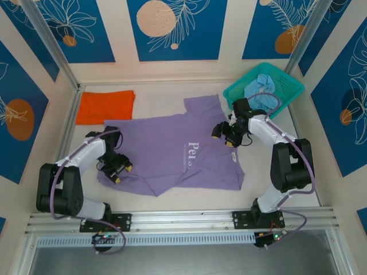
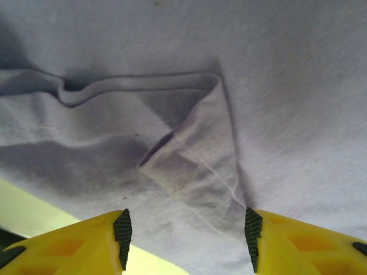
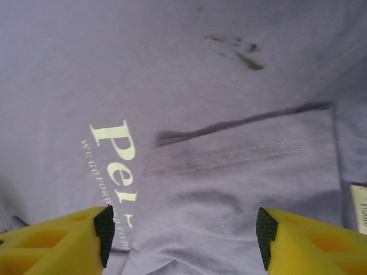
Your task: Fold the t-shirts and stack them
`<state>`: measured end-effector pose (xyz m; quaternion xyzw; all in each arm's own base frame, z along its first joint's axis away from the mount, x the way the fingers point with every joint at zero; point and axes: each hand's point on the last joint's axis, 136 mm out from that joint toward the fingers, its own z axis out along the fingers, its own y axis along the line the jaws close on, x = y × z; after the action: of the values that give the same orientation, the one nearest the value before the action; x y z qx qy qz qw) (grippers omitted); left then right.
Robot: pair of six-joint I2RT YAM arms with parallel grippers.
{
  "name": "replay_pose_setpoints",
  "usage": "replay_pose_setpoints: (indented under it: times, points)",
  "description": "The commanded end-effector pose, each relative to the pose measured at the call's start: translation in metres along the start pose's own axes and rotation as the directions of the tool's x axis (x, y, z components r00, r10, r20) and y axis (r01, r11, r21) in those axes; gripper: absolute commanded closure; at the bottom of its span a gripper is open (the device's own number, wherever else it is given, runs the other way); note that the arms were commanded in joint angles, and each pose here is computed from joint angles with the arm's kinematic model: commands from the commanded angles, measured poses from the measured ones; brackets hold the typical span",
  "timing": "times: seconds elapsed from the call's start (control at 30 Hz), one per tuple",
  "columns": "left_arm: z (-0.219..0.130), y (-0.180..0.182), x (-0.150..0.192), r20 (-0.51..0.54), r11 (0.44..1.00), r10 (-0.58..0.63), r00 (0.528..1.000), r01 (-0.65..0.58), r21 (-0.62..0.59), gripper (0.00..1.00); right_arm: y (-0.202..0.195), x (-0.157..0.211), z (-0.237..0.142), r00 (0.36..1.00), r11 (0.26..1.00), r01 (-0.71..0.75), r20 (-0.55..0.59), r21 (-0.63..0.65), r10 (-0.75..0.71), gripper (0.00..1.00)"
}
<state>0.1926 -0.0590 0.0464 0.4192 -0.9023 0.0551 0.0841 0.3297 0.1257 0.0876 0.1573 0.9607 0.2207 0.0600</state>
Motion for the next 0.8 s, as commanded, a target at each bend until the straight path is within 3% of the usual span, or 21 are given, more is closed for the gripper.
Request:
replay_pose_setpoints:
  times: [0.0, 0.17, 0.47, 0.77]
  points:
    - [0.003, -0.005, -0.008, 0.032, 1.0, -0.012, 0.999, 0.012, -0.001, 0.44, -0.024, 0.005, 0.006, 0.997, 0.995, -0.069, -0.022, 0.078, 0.071, 0.35]
    - [0.008, -0.011, -0.015, 0.039, 1.0, -0.001, 0.999, 0.001, -0.006, 0.45, -0.043, 0.002, 0.019, 0.989, 0.979, -0.127, -0.061, 0.16, 0.138, 0.4]
    - [0.011, -0.011, -0.022, 0.06, 0.999, 0.023, 0.998, -0.021, -0.023, 0.57, -0.055, -0.027, 0.032, 0.993, 0.96, -0.111, -0.021, 0.257, 0.12, 0.45]
    - [0.011, -0.008, -0.028, 0.078, 0.998, 0.041, 0.996, -0.037, -0.054, 0.51, -0.058, -0.034, 0.043, 0.991, 0.954, -0.111, -0.035, 0.279, 0.126, 0.55]
